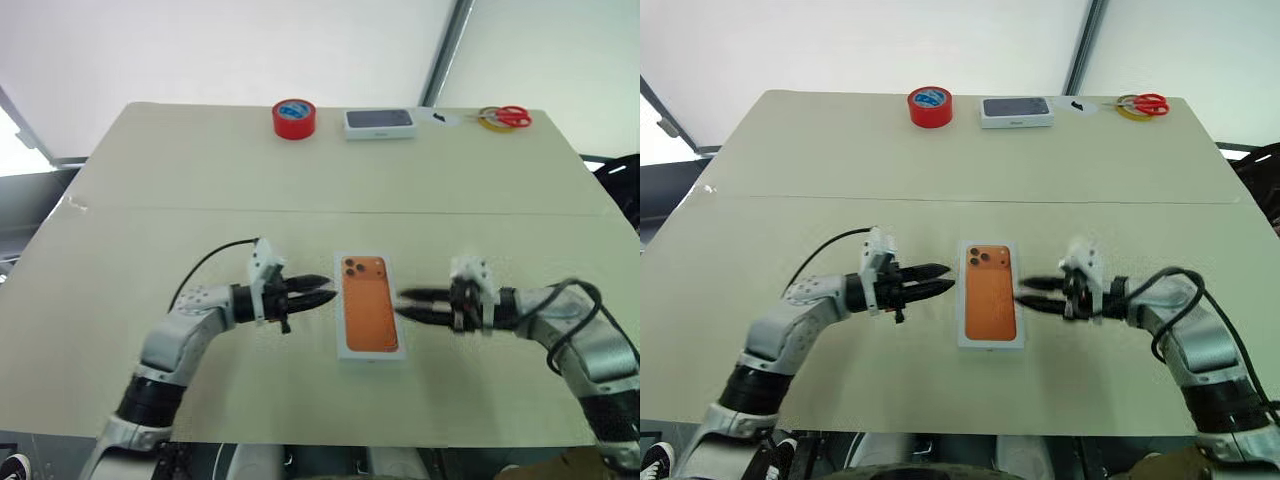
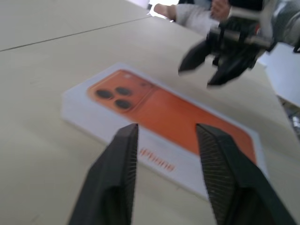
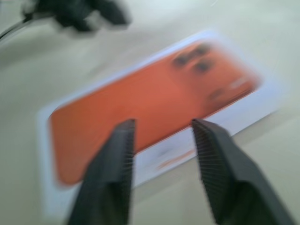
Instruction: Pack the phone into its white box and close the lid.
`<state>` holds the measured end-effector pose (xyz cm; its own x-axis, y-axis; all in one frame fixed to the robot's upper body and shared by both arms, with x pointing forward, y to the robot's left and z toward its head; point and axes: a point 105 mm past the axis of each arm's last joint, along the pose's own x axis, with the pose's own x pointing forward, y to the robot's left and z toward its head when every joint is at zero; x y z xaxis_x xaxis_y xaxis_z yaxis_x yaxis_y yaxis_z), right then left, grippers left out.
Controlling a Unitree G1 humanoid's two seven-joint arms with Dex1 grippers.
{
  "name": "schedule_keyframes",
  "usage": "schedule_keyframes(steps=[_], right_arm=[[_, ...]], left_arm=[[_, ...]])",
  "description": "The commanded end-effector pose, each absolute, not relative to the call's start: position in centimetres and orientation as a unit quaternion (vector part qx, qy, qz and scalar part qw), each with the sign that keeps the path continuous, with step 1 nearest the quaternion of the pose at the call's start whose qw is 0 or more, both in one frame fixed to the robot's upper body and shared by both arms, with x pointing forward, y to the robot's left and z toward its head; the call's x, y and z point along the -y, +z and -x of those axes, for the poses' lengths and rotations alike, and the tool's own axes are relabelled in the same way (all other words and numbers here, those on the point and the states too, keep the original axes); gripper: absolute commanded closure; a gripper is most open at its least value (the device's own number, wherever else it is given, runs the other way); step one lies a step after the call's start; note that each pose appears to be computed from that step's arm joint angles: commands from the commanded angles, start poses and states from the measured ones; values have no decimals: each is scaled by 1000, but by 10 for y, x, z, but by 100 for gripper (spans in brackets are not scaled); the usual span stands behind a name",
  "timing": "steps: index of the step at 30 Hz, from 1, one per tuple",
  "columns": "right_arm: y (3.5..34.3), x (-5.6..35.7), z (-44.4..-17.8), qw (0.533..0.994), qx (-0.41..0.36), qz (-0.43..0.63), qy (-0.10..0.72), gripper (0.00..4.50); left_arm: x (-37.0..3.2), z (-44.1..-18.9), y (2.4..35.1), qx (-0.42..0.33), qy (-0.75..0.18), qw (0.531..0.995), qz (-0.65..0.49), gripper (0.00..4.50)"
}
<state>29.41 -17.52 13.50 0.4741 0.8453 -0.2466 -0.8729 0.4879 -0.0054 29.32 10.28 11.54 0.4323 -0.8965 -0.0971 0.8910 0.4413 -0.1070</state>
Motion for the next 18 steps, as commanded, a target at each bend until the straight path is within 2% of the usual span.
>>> schedule_keyframes(steps=[1, 2, 5, 9, 11, 15, 18], right_arm=[[146, 195, -299, 866, -95, 86, 483, 52], [147, 200, -300, 865, -98, 92, 484, 0], [152, 212, -303, 863, -98, 117, 482, 0], [155, 231, -295, 853, -114, 137, 490, 0], [153, 242, -291, 849, -118, 176, 484, 0], [147, 256, -286, 849, -144, 172, 479, 0], [139, 259, -284, 846, -153, 173, 480, 0]], left_arm=[[-137, -307, 144, -25, -460, 887, 2, 65], [-145, -308, 149, -22, -452, 892, 2, 4], [-170, -306, 158, -24, -429, 903, -11, 1], [-201, -293, 152, -49, -414, 908, -37, 1], [-214, -284, 144, -69, -401, 912, -48, 1], [-232, -268, 129, -97, -378, 918, -62, 1], [-241, -266, 126, -89, -356, 928, -72, 1]])
